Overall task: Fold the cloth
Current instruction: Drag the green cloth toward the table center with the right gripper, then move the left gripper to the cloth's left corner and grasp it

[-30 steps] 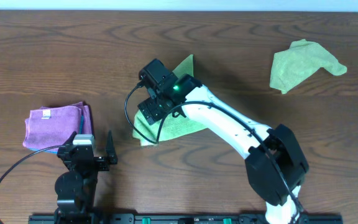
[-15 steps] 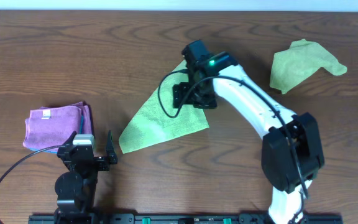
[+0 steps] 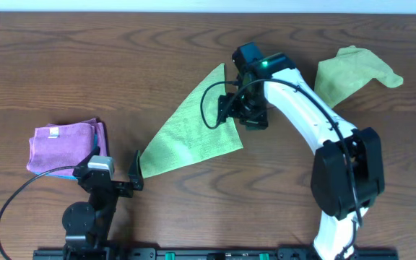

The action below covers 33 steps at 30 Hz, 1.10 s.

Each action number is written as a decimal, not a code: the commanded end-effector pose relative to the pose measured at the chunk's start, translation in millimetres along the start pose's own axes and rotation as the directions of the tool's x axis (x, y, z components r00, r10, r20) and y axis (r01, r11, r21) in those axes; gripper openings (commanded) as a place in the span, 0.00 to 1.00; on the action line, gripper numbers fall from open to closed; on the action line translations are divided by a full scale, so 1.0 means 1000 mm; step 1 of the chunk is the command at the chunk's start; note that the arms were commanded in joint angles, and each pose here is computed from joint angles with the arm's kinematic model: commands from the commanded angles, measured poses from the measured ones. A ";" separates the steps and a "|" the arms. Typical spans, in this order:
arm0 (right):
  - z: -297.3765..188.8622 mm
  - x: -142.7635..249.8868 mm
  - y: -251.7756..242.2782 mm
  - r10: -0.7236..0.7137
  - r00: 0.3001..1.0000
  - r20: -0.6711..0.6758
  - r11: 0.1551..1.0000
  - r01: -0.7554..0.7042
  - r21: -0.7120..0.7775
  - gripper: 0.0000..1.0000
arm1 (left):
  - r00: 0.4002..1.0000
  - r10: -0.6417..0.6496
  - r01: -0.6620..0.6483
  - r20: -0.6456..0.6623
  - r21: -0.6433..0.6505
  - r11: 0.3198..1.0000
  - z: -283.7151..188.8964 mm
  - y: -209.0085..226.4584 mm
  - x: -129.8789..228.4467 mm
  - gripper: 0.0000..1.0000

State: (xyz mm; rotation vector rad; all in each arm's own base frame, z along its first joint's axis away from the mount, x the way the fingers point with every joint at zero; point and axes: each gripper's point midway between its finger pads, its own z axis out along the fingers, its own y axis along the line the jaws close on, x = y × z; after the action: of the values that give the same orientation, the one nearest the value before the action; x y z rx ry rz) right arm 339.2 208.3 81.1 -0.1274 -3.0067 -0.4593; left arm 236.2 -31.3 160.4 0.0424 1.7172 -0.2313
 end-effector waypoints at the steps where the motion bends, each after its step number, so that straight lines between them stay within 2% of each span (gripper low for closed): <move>1: 0.005 0.005 -0.011 0.022 0.999 -0.029 1.000 -0.022 0.016 0.84 | 0.984 -0.165 0.170 -0.061 0.072 0.983 0.000 -0.013 0.014 0.95; 4: 0.007 0.012 -0.017 0.022 0.999 -0.031 1.000 -0.021 0.017 0.84 | 0.960 -0.240 0.266 -0.142 0.203 0.942 -0.005 -0.039 0.022 0.95; 5: 0.006 0.015 -0.019 0.029 0.999 -0.026 1.000 -0.029 0.007 0.84 | 0.954 -0.258 0.286 -0.150 0.210 0.935 -0.005 -0.041 0.022 0.95; 10: 0.007 0.023 -0.036 0.070 0.997 -0.015 0.996 -0.071 -0.056 0.84 | 0.907 -0.363 0.402 -0.213 0.189 0.896 -0.010 -0.044 0.022 0.95; 14: 0.019 0.026 -0.039 0.094 0.995 -0.024 0.988 -0.096 -0.124 0.85 | 0.823 -0.470 0.533 -0.321 0.149 0.833 -0.010 -0.050 0.035 0.95; 20: 0.031 0.024 -0.034 0.082 0.997 -0.009 0.981 -0.082 -0.176 0.85 | 0.691 -0.571 0.657 -0.443 0.058 0.751 -0.007 -0.054 0.058 0.95; 26: 0.044 0.025 -0.038 0.080 0.997 0.003 0.979 -0.078 -0.190 0.84 | 0.630 -0.654 0.733 -0.419 0.043 0.678 -0.002 -0.055 0.046 0.95; 33: 0.045 0.021 -0.037 0.076 0.997 0.022 0.977 -0.070 -0.199 0.83 | 0.630 -0.662 0.733 -0.406 0.028 0.680 -0.001 -0.051 0.046 0.95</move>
State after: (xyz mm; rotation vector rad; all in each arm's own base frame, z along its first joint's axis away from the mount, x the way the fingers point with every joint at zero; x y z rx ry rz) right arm 312.5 185.8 26.6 -0.2456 -2.9753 -0.7267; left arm 217.9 -87.2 113.4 -0.4810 2.0308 -1.0322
